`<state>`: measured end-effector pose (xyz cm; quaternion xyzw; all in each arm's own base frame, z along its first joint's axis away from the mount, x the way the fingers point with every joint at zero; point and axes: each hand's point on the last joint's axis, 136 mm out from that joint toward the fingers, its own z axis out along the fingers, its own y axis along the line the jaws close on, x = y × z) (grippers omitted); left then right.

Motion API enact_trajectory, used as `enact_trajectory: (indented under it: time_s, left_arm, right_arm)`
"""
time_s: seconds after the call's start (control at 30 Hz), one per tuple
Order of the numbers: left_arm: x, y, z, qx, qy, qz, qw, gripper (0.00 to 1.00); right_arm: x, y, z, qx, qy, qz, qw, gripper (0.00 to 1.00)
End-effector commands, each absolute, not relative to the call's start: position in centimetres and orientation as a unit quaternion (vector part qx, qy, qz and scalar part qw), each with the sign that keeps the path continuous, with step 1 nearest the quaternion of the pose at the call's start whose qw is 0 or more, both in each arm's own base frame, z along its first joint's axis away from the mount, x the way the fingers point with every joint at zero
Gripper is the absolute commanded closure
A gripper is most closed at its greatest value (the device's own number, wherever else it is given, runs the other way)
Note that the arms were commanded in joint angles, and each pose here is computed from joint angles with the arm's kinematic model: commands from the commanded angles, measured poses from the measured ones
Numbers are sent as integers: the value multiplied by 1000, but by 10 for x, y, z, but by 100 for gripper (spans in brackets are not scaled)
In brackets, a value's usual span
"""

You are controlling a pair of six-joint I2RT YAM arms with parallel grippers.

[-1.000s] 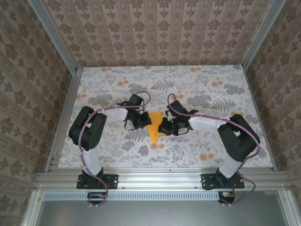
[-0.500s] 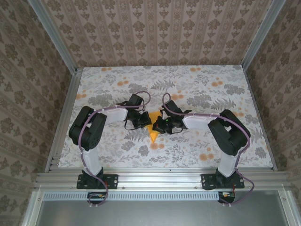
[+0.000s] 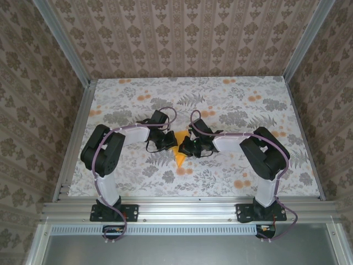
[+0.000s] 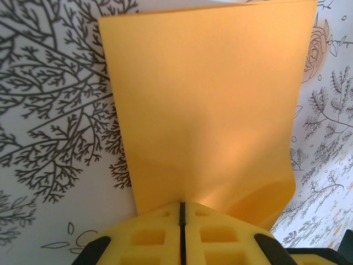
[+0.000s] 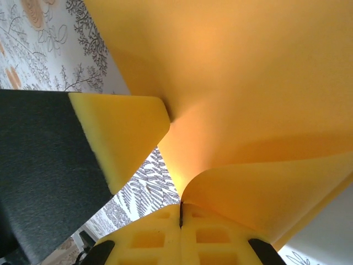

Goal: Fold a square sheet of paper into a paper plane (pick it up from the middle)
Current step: Third fold the triangle at the center of the table.

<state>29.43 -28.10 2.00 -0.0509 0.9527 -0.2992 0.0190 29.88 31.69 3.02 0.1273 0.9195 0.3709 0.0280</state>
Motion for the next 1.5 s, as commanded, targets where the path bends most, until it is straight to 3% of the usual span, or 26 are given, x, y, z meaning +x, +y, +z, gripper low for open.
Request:
enact_trajectory:
  time_s: [0.0, 1.47]
  left_arm:
    - [290, -275, 12, -49, 960, -277, 11, 90]
    - [286, -278, 11, -44, 961, -274, 7, 90]
  right_arm:
    - [297, 312, 19, 139, 924, 354, 28, 97]
    - [293, 315, 7, 139, 923, 358, 13, 92]
